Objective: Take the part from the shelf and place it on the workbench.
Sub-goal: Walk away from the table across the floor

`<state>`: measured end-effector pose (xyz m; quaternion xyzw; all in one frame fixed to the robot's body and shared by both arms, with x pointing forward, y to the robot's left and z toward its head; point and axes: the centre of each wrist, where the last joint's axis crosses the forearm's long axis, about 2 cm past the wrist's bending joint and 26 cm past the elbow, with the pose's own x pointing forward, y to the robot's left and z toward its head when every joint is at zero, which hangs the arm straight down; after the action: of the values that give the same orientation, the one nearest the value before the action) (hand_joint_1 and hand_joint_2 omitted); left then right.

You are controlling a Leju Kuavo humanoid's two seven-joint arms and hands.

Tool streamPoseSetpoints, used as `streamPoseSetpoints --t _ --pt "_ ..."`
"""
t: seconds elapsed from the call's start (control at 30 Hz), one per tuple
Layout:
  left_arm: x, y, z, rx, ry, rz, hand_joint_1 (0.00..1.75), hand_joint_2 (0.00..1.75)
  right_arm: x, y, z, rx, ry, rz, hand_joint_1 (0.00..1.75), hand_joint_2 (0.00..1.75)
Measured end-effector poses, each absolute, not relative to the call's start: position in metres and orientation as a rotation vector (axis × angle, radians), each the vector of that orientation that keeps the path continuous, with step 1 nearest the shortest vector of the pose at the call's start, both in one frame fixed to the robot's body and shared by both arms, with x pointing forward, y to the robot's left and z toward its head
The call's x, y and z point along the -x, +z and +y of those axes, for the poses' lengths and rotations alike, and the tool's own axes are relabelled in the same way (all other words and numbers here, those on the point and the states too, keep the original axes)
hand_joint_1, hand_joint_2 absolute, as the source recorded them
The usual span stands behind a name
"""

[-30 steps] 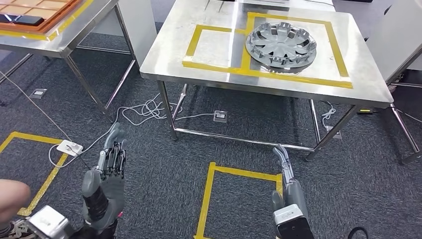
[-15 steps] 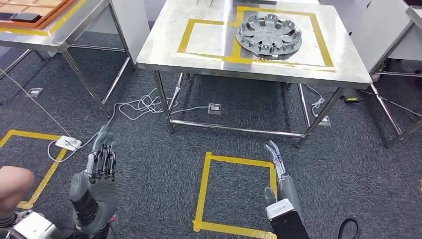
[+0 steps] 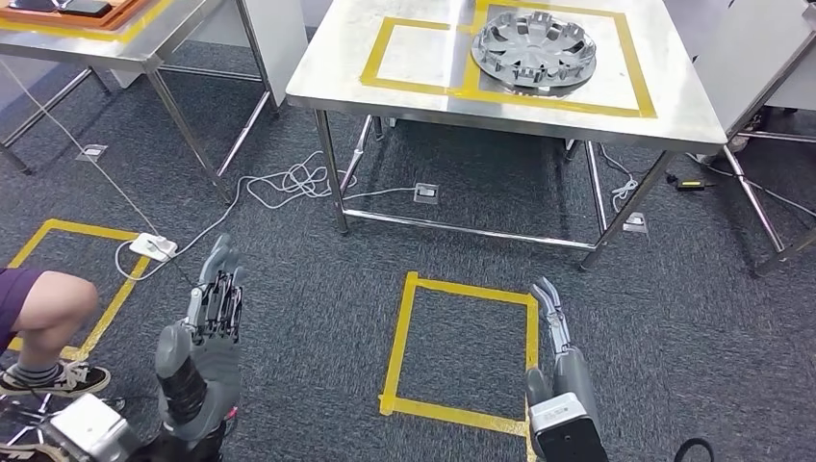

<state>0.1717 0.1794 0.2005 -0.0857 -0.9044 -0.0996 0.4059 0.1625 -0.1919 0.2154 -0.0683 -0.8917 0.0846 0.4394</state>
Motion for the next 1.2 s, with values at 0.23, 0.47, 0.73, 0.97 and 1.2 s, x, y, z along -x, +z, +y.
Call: streamPoseSetpoints --t 0.23,0.47,0.73,0.97,1.2 --pt "-0.1717 0.1999 0.1799 0.225 -0.242 -2.279 0.00 0.00 -0.1625 0.2156 -0.1917 0.177 0.214 -2.212 0.00 0.00" --pt "-0.1721 0.2003 0.1801 0.226 -0.240 -2.283 0.00 0.00 -0.1625 0.2158 -0.1916 0.183 0.217 -2.211 0.00 0.00" --pt "-0.1720 0.1998 0.1802 0.234 -0.234 -2.281 0.00 0.00 -0.1614 0.2150 -0.1913 0.183 0.226 -2.206 0.00 0.00" --pt "-0.1721 0.2000 0.1802 0.238 -0.230 -2.282 0.00 0.00 -0.1616 0.2157 -0.1907 0.183 0.229 -2.211 0.00 0.00" --pt "-0.1720 0.1988 0.1818 0.231 -0.232 -2.278 0.00 0.00 -0.1612 0.2154 -0.1904 0.182 0.231 -2.209 0.00 0.00"
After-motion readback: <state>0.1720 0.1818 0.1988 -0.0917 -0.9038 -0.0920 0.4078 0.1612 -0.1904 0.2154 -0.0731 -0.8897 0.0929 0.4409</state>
